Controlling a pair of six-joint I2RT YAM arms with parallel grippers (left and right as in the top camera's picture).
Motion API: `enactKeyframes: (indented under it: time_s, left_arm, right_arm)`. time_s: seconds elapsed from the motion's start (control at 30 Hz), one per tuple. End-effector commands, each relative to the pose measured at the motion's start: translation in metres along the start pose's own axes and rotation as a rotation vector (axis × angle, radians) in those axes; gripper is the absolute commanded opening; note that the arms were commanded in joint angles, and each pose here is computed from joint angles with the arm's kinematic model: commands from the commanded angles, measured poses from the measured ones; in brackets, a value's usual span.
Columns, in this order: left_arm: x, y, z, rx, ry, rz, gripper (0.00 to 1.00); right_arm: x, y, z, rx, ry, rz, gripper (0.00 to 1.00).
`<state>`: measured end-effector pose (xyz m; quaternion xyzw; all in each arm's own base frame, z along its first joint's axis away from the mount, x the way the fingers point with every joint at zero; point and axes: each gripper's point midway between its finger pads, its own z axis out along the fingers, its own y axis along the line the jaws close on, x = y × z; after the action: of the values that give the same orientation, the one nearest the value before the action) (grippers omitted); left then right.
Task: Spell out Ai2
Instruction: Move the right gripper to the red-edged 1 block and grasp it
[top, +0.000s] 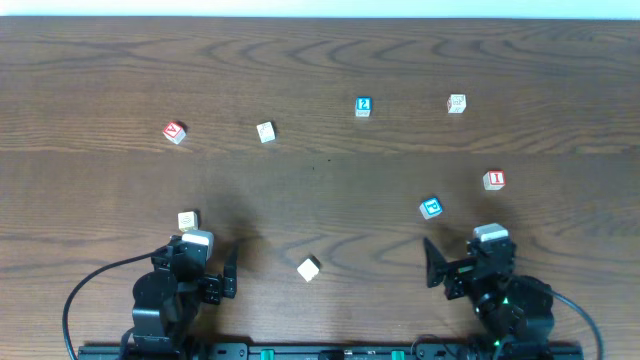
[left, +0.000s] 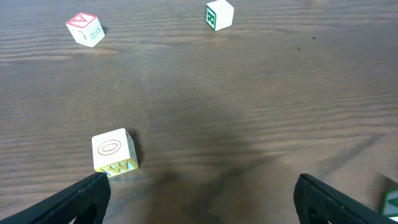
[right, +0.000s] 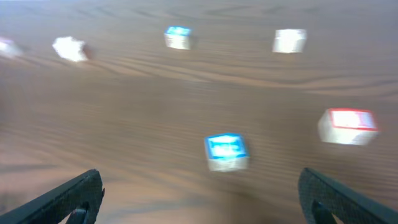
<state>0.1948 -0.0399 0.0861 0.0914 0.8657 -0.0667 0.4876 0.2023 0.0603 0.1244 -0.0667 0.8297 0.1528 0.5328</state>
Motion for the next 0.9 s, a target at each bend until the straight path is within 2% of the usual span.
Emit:
enactKeyframes:
  time_s: [0.0, 0.07, 0.17, 0.27, 0.37, 0.47, 0.63, 0.87]
  left_arm:
    - [0.0, 0.001, 0.001, -0.002, -0.005, 0.018, 0.95]
    - [0.0, 0.001, 0.001, -0.002, -0.005, 0.018, 0.95]
    - [0.0, 0.001, 0.001, -0.002, -0.005, 0.018, 0.95]
    - [0.0, 0.001, 0.001, -0.002, -0.005, 0.018, 0.96]
    - [0.0, 0.001, 0.001, -0.002, -0.005, 0.018, 0.95]
    - [0.0, 0.001, 0.001, -0.002, -0.005, 0.018, 0.95]
    - [0.0, 0.001, 0.001, -0.002, -0.005, 0.018, 0.95]
    - [0.0, 0.001, 0.001, -0.002, -0.005, 0.018, 0.95]
  right_arm:
    - [-0.002, 0.055, -0.009, -0.325, 0.039, 0.266, 0.99]
    - [-0.005, 0.067, -0.014, -0.401, 0.073, 0.417, 0.99]
    - [-0.013, 0.063, -0.012, -0.374, 0.068, 0.588, 0.99]
    - [-0.045, 0.045, -0.01, -0.312, -0.081, 0.692, 0.99]
    - [-0.088, 0.025, -0.018, -0.246, -0.308, 0.665, 0.99]
    - [-0.099, 0.003, -0.021, -0.149, -0.389, 0.691, 0.99]
    - [-0.096, -0.025, -0.016, -0.013, -0.363, 0.748, 0.99]
    - [-0.092, -0.066, -0.001, 0.17, -0.19, 0.764, 0.99]
